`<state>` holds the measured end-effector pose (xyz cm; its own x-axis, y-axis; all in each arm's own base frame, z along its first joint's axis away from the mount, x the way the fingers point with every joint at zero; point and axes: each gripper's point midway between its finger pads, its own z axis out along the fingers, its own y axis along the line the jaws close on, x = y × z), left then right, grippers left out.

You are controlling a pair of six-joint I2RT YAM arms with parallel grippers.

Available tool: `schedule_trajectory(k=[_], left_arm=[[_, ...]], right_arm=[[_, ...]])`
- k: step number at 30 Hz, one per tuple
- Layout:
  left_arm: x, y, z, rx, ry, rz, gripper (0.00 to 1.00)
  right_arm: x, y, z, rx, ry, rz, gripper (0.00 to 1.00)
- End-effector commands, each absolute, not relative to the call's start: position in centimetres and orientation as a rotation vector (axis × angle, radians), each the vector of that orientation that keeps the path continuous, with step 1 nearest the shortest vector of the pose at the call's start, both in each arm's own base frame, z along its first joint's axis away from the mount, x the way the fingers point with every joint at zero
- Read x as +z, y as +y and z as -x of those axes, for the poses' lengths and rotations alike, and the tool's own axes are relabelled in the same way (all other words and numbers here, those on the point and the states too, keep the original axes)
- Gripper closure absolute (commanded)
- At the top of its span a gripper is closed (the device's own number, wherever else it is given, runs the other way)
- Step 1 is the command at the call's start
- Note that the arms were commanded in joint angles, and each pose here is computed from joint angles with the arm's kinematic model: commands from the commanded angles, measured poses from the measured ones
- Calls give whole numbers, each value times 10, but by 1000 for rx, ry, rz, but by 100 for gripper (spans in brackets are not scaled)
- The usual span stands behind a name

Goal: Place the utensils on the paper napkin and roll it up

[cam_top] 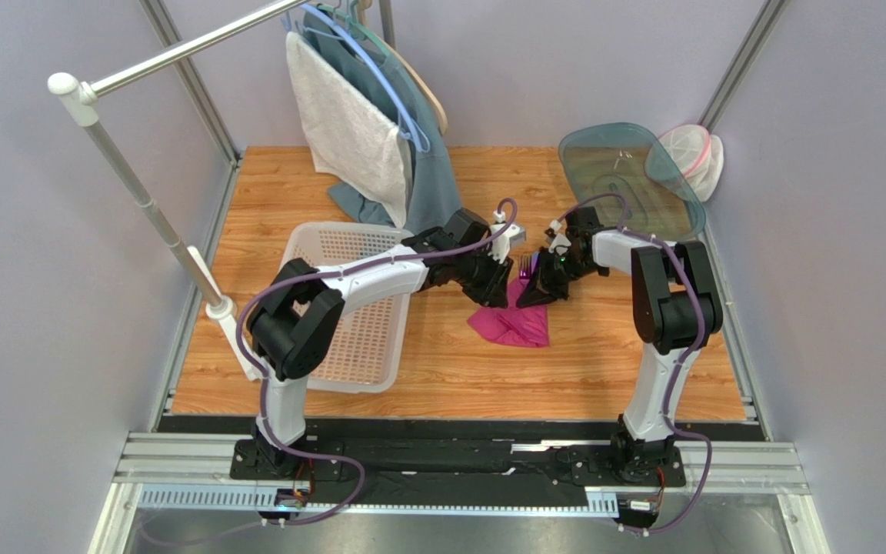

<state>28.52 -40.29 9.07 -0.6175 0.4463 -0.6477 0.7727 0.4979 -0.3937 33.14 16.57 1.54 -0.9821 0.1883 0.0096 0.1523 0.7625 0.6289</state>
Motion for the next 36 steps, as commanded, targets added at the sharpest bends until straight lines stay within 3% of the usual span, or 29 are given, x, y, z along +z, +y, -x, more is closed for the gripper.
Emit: schedule_trajectory(k=[1,13,19,23,26,28,29,36], left_arm=[[109,-418,-284,-1009,2344,-869,70],[72,-440,-278,-891,2466,-912,77],[14,-416,-285,-806,2639,-810,85],[-7,-389,-287,-739,2723,-770,96],[-16,-370,-278,-707,2773,-791,100],[-22,-358,-270,-694,2803,-782,100],[-22,-358,-266,-714,2808,-780,100],[-19,-358,-268,-709,2811,-737,100]], right_arm=[[-26,117,-334,581,2987,-408,100],[-24,127,-338,657,2996,-450,100],[-13,140,-344,775,2951,-424,100],[-8,147,-346,828,2933,-392,99],[2,157,-354,906,2884,-351,90],[13,164,-361,968,2841,-314,76],[23,165,-368,975,2811,-289,73],[70,162,-371,964,2739,-137,68]])
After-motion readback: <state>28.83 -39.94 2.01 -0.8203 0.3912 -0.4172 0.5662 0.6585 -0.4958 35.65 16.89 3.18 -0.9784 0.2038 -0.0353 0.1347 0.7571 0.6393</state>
